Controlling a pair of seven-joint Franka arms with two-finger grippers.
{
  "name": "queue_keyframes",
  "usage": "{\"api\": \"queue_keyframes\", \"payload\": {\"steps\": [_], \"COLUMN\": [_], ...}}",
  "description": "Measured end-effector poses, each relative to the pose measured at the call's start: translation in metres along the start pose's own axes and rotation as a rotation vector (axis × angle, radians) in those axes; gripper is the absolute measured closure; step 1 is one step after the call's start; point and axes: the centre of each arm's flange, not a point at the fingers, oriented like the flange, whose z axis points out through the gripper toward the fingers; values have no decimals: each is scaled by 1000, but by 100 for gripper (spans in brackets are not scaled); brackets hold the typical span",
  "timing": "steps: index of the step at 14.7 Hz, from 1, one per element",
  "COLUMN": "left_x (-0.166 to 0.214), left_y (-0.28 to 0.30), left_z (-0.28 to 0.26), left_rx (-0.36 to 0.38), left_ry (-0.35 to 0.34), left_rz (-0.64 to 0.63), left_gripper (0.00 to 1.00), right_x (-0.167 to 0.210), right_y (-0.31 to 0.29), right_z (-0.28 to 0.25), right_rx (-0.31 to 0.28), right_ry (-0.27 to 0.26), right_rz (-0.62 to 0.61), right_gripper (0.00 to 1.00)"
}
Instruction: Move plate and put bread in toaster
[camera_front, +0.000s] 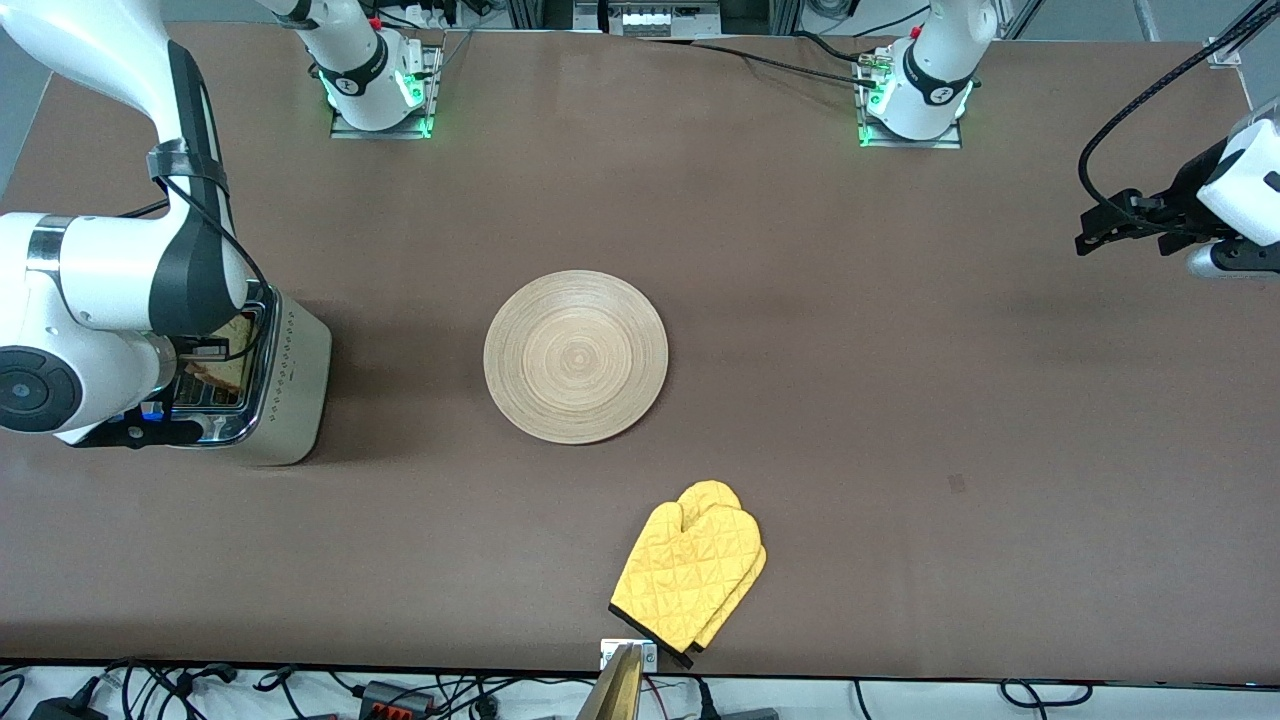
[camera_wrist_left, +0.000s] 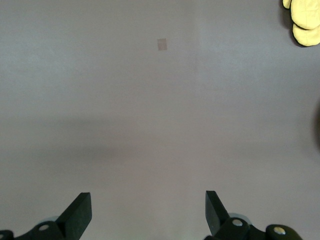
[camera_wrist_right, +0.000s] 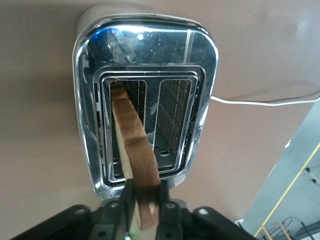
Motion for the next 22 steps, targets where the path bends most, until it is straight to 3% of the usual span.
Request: {"api": "queue_keyframes", "payload": {"steps": [4, 7, 13, 15, 18, 22], "left_x": [0, 1, 3, 3, 3, 3], "left_y": [-3, -11, -12, -12, -11, -11], "left_z": [0, 3, 5, 5, 5, 4], "left_rx": [0, -2, -3, -3, -3, -2], "left_ry": [-1, -5, -9, -9, -9, -9], "left_rz": [-5, -19, -22, -21, -20, -20], "left_gripper": [0, 0, 0, 0, 0, 0], "right_x": [-6, -19, -41, -47, -52, -60], "right_y": [0, 7, 21, 33, 41, 64], "right_z": [-14, -45, -100, -107, -111, -133], "right_rx": [31, 83, 193, 240, 258, 296], "right_ry": [31, 94, 218, 236, 250, 373], "right_rz": [45, 54, 65, 76, 84, 111], "right_gripper": [32, 2, 0, 0, 0, 0]}}
